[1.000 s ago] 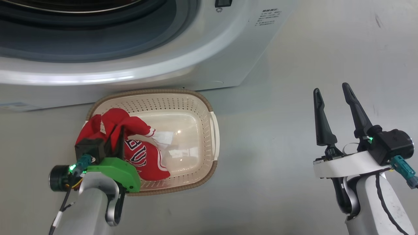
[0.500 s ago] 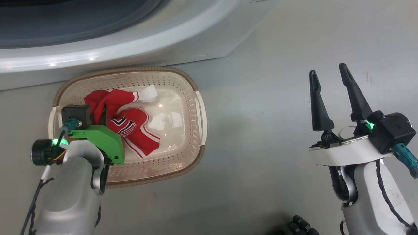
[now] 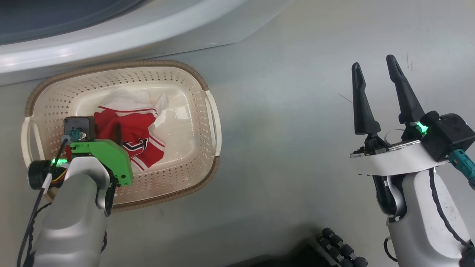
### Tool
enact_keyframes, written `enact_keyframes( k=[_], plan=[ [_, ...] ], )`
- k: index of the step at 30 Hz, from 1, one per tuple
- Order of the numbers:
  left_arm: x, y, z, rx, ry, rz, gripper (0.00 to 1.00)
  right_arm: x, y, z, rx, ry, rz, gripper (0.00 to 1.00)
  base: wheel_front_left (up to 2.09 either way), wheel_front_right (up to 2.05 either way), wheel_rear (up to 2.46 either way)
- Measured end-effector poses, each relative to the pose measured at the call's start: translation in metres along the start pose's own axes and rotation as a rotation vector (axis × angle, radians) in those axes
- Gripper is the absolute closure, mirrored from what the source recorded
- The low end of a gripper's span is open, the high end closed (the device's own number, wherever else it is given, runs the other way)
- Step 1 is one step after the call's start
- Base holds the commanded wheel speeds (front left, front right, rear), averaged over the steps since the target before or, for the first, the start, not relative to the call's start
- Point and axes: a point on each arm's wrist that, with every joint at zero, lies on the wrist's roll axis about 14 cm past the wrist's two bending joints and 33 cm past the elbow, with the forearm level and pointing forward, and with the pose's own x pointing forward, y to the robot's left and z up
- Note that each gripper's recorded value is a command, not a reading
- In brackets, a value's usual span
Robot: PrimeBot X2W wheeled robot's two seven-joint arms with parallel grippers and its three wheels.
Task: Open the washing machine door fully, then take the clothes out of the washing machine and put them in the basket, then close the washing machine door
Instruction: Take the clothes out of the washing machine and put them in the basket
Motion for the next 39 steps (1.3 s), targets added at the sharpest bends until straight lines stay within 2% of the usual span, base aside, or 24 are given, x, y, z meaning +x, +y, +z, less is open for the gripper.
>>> enact_keyframes(
  k=[9, 20, 33, 39],
  plan=[
    [-0.007, 0.0, 0.019, -0.003, -0.077, 0.002, 0.0, 0.003, 0.0, 0.009, 0.003, -0.024, -0.002, 0.0, 0.0, 0.0, 0.0],
    [-0.039, -0.004, 0.068, 0.004, -0.297, -0.007, 0.0, 0.001, 0.005, 0.03, 0.0, -0.073, 0.009, 0.0, 0.0, 0.0, 0.0],
    [-0.104, -0.006, 0.113, 0.018, -0.491, -0.003, 0.0, -0.025, 0.009, 0.051, -0.02, -0.106, 0.02, 0.0, 0.0, 0.0, 0.0],
    [-0.154, -0.014, 0.165, 0.024, -0.695, -0.018, 0.0, -0.04, 0.015, 0.061, -0.018, -0.125, 0.035, 0.0, 0.0, 0.0, 0.0]
  ],
)
